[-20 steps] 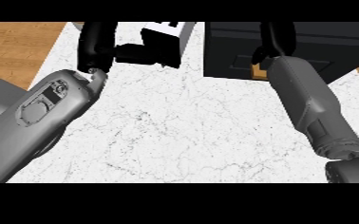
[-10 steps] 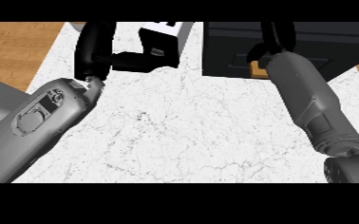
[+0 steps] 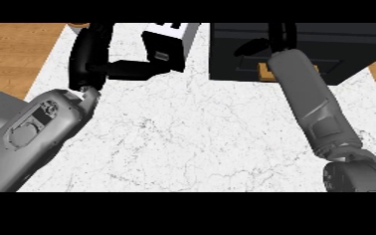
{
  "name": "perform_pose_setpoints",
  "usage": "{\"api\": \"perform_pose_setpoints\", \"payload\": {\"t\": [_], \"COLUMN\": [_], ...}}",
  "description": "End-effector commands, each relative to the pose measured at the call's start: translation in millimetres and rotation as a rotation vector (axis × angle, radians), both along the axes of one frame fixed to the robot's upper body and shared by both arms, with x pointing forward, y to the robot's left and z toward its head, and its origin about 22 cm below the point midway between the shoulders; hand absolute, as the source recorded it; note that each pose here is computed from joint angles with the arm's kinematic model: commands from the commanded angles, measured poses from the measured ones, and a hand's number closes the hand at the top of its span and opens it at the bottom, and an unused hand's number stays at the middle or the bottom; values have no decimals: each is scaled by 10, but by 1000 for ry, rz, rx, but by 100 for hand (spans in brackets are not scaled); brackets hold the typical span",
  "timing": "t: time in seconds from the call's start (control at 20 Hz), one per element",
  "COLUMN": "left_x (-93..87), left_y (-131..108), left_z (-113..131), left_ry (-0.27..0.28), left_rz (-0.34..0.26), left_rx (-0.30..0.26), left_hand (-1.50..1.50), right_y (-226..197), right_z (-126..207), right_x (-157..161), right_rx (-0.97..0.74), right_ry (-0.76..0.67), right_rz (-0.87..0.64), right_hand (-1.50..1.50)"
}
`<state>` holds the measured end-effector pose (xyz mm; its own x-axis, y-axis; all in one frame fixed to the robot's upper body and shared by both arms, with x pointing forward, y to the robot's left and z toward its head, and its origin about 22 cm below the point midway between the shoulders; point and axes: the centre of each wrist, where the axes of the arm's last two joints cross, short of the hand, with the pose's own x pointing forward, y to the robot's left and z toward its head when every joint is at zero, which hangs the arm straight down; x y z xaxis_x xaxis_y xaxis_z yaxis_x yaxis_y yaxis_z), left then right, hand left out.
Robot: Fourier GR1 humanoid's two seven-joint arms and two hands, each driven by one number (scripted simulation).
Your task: Pick up the can, place it into the drawer and close the drawer
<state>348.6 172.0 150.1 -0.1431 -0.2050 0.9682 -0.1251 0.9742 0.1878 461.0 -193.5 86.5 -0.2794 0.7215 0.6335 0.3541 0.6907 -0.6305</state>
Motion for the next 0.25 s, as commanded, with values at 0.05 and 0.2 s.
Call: {"api": "perform_pose_setpoints", "payload": {"t": [0.05, 0.2], "left_x": [-22, -167], "left_y": [102, 9], "left_z": [8, -108], "left_ry": [5, 6], "left_rz": [30, 1], "left_rx": [-4, -18], "left_hand": [-150, -150], "right_y": [165, 225], "right_z": [247, 132], "right_x": [75, 43], "right_rx": [292, 289], "right_ry": [-46, -37], "right_rz": [35, 33], "right_hand": [-150, -150]}}
